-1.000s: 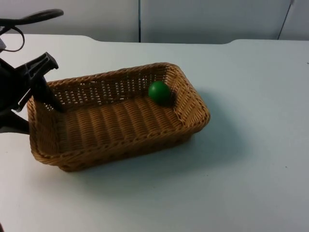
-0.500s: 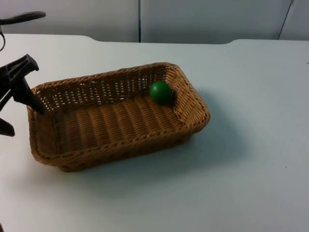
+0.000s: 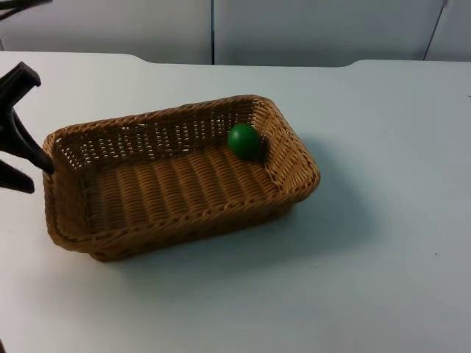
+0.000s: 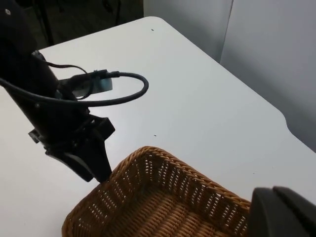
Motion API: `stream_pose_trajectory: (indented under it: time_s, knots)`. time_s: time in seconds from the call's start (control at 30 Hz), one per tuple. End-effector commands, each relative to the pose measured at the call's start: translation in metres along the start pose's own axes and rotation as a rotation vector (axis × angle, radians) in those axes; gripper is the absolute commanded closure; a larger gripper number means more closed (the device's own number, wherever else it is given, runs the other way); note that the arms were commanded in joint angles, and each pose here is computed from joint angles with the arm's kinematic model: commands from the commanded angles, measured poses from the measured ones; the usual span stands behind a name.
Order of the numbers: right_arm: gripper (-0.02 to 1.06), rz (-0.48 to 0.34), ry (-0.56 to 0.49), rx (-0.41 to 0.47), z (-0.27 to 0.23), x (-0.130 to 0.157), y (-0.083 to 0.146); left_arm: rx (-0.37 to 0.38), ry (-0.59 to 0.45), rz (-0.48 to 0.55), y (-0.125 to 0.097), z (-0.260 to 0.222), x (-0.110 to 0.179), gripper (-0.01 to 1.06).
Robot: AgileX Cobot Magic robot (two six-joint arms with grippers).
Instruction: Pick up the basket with the left hand and place the ball into the basket with the right hand.
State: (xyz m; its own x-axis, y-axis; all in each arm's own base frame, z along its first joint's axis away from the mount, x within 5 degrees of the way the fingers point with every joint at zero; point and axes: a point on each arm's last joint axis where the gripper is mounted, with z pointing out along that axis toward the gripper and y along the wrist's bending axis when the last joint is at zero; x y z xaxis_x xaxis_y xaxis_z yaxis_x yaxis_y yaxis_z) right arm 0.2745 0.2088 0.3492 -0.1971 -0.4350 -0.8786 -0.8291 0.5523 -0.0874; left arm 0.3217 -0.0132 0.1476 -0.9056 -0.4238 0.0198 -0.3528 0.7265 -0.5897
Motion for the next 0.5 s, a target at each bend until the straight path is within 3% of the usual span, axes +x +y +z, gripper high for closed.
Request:
stream_pose_trajectory:
  time_s: [0.0, 0.03, 0.2, 0.3, 0.33, 0.47]
  knots:
    - [1.05, 0.001, -0.011, 0.003, -0.002, -0.002, 0.001, 0.036, 0.004, 0.049, -0.009, -0.011, 0.001, 0.95]
    - [1.05, 0.001, -0.010, 0.001, -0.002, -0.001, 0.001, 0.036, -0.014, 0.092, -0.013, -0.017, 0.002, 1.05]
    - [1.05, 0.036, -0.011, -0.003, -0.005, -0.003, 0.002, -0.014, -0.126, 0.228, -0.026, -0.049, 0.008, 1.05]
    - [1.05, 0.036, -0.037, 0.023, -0.022, -0.010, 0.004, -0.104, -0.227, 0.371, -0.033, -0.080, 0.032, 1.05]
    - [1.05, 0.036, -0.037, 0.023, -0.022, -0.010, 0.004, -0.104, -0.227, 0.371, -0.033, -0.080, 0.032, 1.05]
    - [1.05, 0.009, -0.059, 0.129, -0.060, -0.022, 0.005, -0.134, -0.357, 0.463, -0.032, -0.111, 0.082, 1.05]
